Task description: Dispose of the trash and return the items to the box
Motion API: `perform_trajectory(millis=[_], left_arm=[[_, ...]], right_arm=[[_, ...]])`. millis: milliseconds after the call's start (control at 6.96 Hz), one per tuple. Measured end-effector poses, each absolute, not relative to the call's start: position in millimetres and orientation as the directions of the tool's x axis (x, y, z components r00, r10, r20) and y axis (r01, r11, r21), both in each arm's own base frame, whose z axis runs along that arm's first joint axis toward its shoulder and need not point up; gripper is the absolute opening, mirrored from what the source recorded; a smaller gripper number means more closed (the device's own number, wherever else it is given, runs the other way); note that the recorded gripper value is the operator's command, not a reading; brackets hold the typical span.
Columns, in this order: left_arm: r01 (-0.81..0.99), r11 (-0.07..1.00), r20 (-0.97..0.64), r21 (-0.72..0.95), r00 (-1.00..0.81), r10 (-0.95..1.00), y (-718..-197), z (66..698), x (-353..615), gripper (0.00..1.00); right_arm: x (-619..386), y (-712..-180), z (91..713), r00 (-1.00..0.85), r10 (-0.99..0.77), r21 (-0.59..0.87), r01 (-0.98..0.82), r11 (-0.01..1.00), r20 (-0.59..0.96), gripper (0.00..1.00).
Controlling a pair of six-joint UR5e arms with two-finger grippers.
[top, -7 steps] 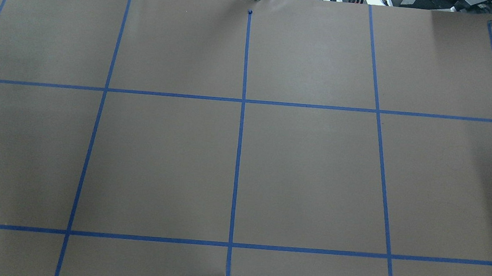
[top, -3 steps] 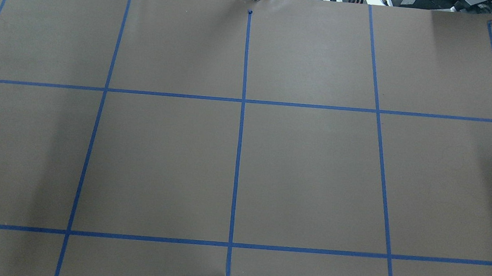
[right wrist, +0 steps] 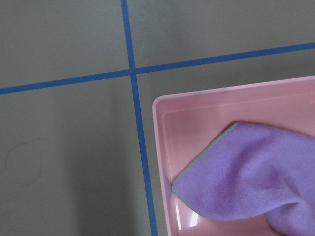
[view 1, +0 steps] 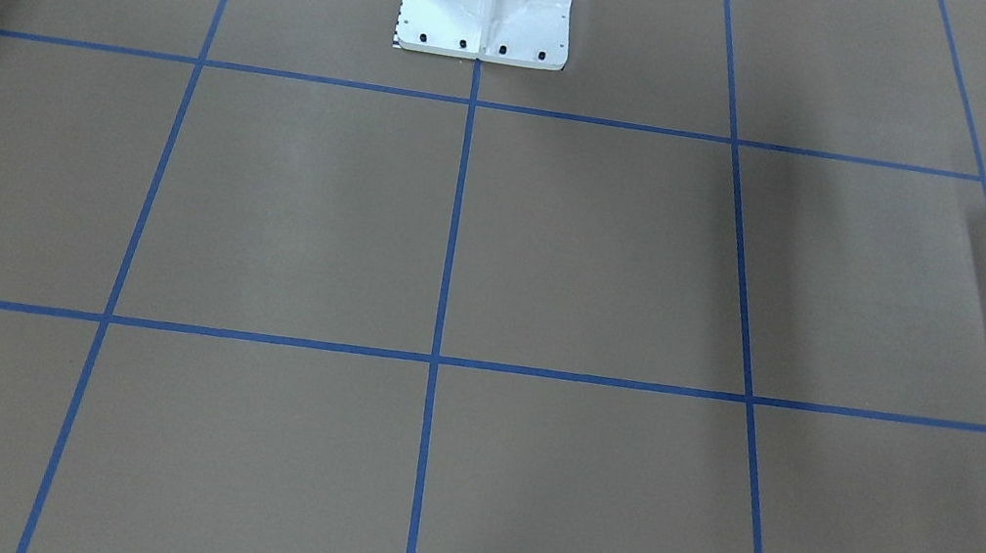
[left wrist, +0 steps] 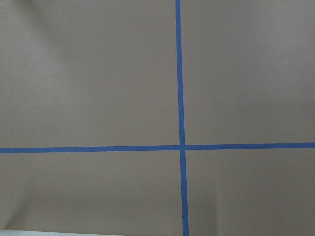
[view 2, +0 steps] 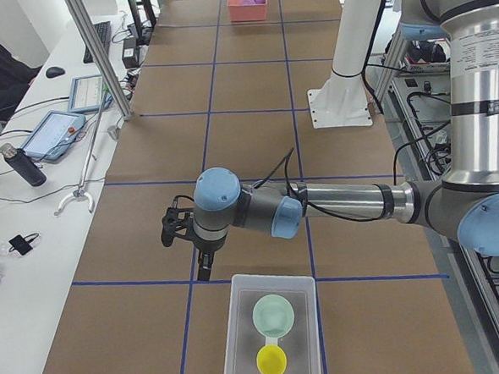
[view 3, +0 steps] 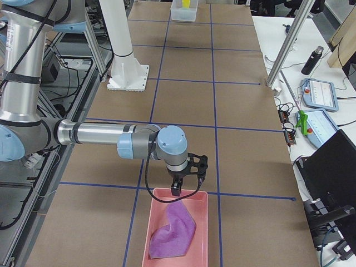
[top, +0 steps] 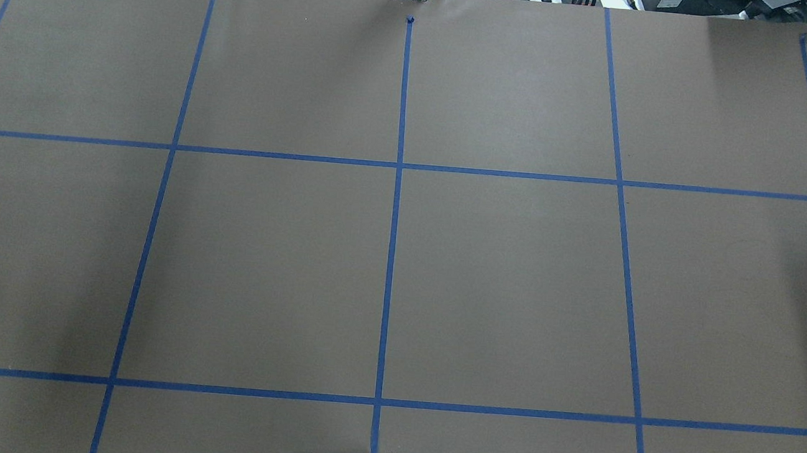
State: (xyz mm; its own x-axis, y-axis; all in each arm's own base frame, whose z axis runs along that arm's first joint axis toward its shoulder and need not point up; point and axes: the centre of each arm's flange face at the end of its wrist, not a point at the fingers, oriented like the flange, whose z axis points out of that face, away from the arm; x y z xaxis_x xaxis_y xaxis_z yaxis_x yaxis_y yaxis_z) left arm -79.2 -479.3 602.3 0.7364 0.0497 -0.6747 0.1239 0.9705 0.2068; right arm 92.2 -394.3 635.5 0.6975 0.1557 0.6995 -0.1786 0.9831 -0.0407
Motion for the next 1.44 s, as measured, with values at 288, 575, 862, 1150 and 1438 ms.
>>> perform_trajectory(millis=[288, 575, 862, 1150, 1438], left_arm=[[0.106, 0.974, -0.659, 0.2, 0.75, 0.054, -475.2, 609.1, -71.1, 0.98], [0.104, 0.975, -0.658, 0.195, 0.751, 0.052, -472.1, 613.7, -70.4, 0.98], [0.104, 0.976, -0.658, 0.193, 0.751, 0.05, -471.5, 615.4, -70.6, 0.98], [0.104, 0.976, -0.659, 0.19, 0.751, 0.048, -470.7, 617.0, -70.7, 0.98], [0.104, 0.976, -0.658, 0.191, 0.751, 0.048, -470.5, 616.5, -70.8, 0.98]], right_arm=[[81.5, -396.8, 635.6, 0.697, 0.164, -0.06, -0.172, 0.983, 0.698, 1.0], [72.9, -399.1, 635.2, 0.699, 0.159, -0.065, -0.159, 0.985, 0.697, 1.0], [64.0, -407.8, 628.3, 0.714, 0.147, -0.056, -0.149, 0.987, 0.684, 1.0], [60.2, -416.7, 620.8, 0.721, 0.152, -0.052, -0.159, 0.986, 0.676, 1.0], [59.8, -416.9, 620.6, 0.722, 0.153, -0.053, -0.159, 0.986, 0.675, 1.0]])
